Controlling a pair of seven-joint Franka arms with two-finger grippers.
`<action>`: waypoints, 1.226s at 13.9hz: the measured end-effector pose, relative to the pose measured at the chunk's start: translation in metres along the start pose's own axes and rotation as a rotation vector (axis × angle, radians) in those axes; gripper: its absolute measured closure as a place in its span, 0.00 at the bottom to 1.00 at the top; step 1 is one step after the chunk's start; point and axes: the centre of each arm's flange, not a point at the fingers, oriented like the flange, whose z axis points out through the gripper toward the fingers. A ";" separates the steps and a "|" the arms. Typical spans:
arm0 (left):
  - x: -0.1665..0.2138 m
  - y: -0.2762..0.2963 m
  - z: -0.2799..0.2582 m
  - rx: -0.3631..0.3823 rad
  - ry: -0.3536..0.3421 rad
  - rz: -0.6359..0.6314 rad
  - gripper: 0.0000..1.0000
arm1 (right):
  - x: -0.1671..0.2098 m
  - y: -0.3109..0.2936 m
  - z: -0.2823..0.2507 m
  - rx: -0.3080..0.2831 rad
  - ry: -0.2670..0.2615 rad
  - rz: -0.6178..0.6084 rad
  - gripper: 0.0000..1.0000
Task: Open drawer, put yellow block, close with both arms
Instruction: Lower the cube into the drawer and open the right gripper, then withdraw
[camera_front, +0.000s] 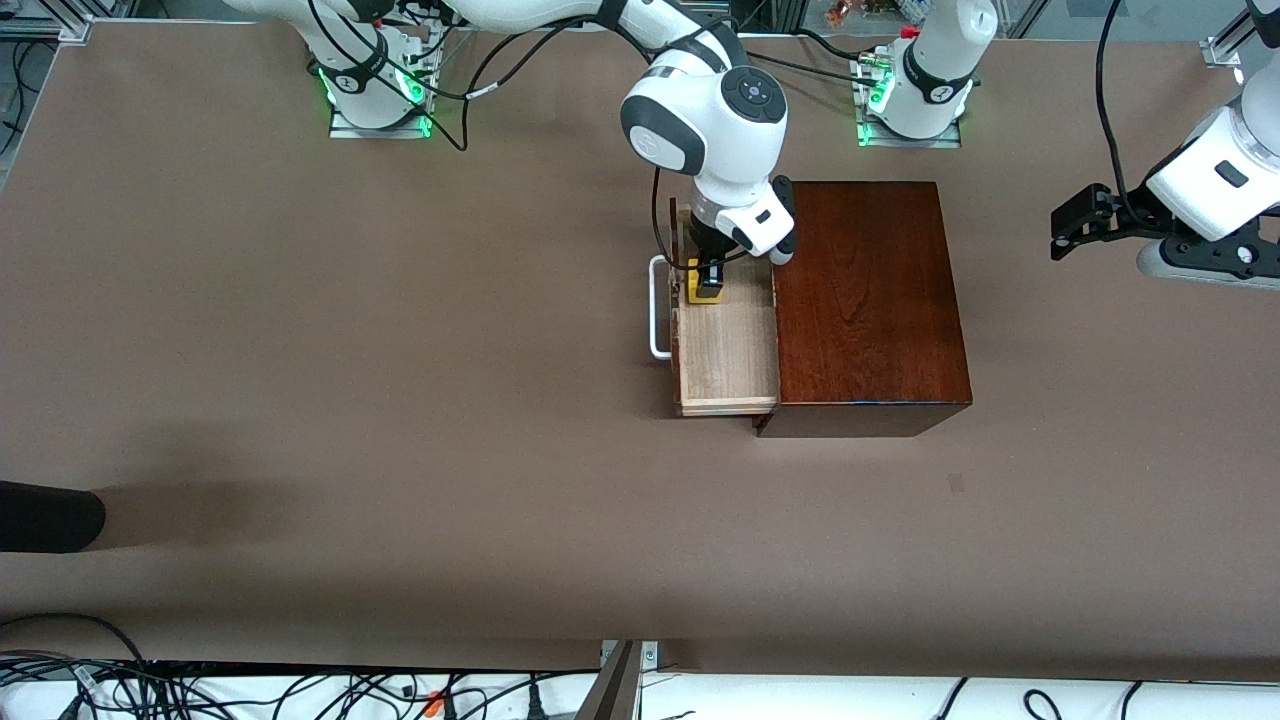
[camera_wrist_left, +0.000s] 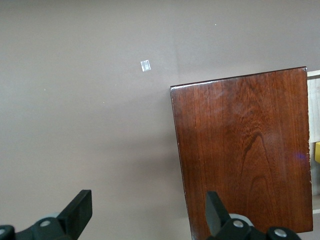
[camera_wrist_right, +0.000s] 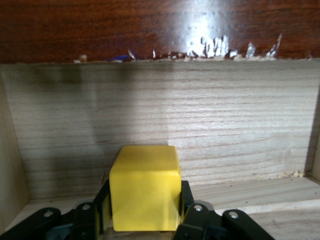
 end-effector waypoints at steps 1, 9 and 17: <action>0.000 -0.002 0.000 0.000 0.000 -0.003 0.00 | 0.000 0.000 0.002 -0.001 -0.003 -0.005 0.44; 0.000 -0.004 0.000 0.000 0.000 -0.007 0.00 | -0.002 0.006 0.003 -0.014 -0.006 -0.005 0.10; 0.000 -0.004 0.000 0.000 0.001 -0.007 0.00 | -0.057 0.065 -0.107 -0.038 0.070 0.153 0.00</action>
